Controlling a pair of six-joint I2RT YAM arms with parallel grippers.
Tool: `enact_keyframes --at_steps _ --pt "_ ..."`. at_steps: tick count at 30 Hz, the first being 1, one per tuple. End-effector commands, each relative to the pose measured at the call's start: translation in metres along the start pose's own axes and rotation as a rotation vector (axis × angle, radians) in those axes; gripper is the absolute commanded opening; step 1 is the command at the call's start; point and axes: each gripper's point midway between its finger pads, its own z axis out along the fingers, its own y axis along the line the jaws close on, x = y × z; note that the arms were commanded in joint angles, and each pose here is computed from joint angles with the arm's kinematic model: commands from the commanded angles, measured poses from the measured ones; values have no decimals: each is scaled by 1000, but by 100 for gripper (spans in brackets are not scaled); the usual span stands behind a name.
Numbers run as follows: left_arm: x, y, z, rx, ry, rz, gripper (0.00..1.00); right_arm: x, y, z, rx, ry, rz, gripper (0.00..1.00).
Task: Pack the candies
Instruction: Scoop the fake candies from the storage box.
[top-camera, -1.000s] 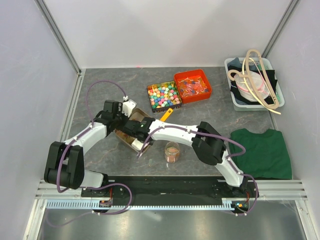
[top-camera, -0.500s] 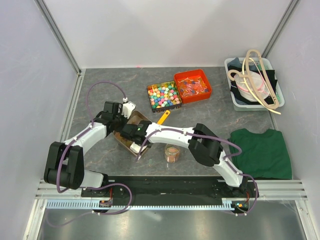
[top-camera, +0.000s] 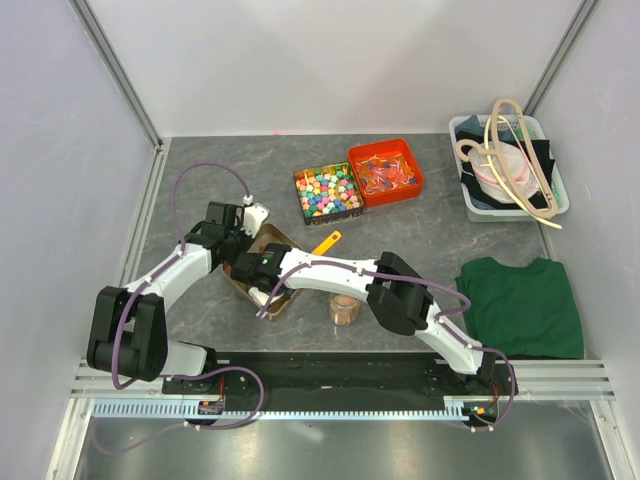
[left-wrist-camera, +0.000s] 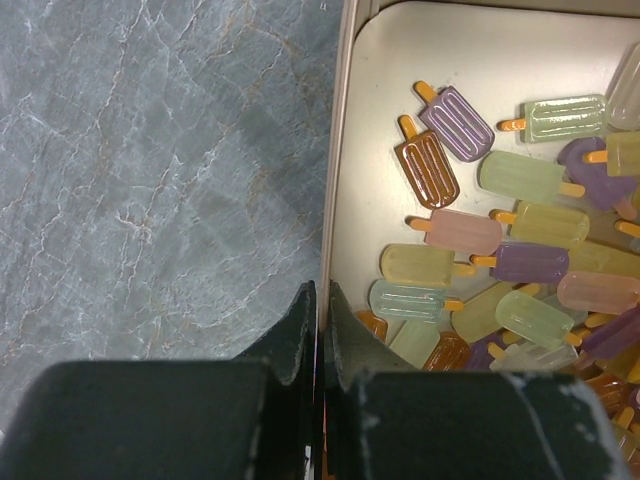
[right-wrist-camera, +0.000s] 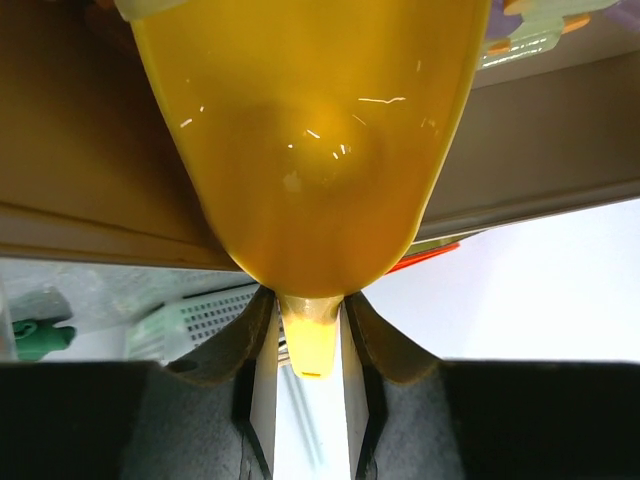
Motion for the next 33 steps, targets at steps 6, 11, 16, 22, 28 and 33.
enact_keyframes --at_steps 6,11,16,22,28,33 --pt "-63 28 -13 -97 -196 -112 2 -88 13 -9 -42 -215 180 0" --pt "-60 25 -11 -85 -187 -113 2 -88 10 -7 -17 -192 274 0" --pt "-59 21 -9 -68 -189 -113 2 -87 13 -10 -27 -233 308 0" --pt "-58 19 -7 -58 -183 -119 2 -89 11 -11 -30 -217 350 0" --pt "-62 11 -10 -18 -216 -105 2 -87 15 -15 89 -260 99 0" --pt "-65 8 -8 6 -229 -64 2 -73 36 -13 53 -254 -132 0"
